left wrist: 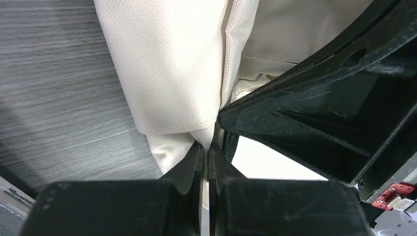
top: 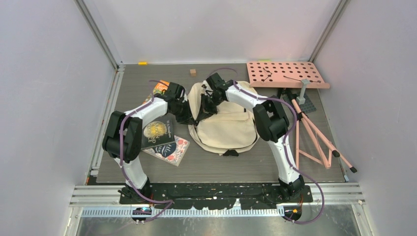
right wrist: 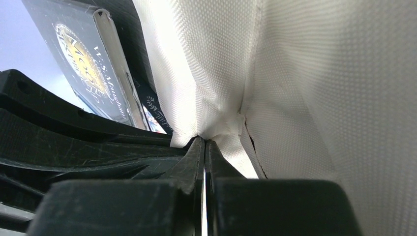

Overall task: Pack the student bag
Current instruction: Unzip the student bag at the center of the board.

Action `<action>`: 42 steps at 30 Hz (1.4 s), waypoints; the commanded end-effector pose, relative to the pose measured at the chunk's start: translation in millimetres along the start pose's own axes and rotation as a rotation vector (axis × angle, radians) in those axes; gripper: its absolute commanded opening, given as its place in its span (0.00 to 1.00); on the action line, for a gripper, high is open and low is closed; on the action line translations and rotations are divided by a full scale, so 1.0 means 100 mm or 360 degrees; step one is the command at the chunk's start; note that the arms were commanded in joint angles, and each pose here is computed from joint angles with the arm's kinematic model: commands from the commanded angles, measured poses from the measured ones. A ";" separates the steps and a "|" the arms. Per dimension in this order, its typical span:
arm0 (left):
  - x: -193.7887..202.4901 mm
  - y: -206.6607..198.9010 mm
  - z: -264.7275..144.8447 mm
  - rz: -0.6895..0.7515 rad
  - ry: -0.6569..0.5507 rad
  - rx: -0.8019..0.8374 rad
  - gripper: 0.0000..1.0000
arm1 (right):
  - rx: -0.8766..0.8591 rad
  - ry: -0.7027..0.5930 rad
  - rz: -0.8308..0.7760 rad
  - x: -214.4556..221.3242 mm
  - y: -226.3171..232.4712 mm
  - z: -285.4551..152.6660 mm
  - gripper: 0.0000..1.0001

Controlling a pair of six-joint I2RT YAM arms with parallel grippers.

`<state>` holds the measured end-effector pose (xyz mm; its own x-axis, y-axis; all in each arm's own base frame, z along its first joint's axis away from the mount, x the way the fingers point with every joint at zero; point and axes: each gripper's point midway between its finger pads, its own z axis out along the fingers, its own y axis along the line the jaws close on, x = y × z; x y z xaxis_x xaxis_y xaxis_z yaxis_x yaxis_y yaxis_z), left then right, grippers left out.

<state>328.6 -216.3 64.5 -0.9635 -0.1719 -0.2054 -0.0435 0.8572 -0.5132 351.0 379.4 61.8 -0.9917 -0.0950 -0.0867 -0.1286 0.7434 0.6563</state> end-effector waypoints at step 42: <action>-1.91 -0.05 0.25 -0.0064 -0.0442 0.0027 0.00 | 0.0209 -0.0016 -0.0856 0.44 0.30 -1.15 0.00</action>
<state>456.8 -229.3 70.7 -0.9399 -0.2868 -0.1853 -0.1317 0.8053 -0.5781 352.8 335.8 117.1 -0.7855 -0.4195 -0.4550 -0.5975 0.7056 0.3810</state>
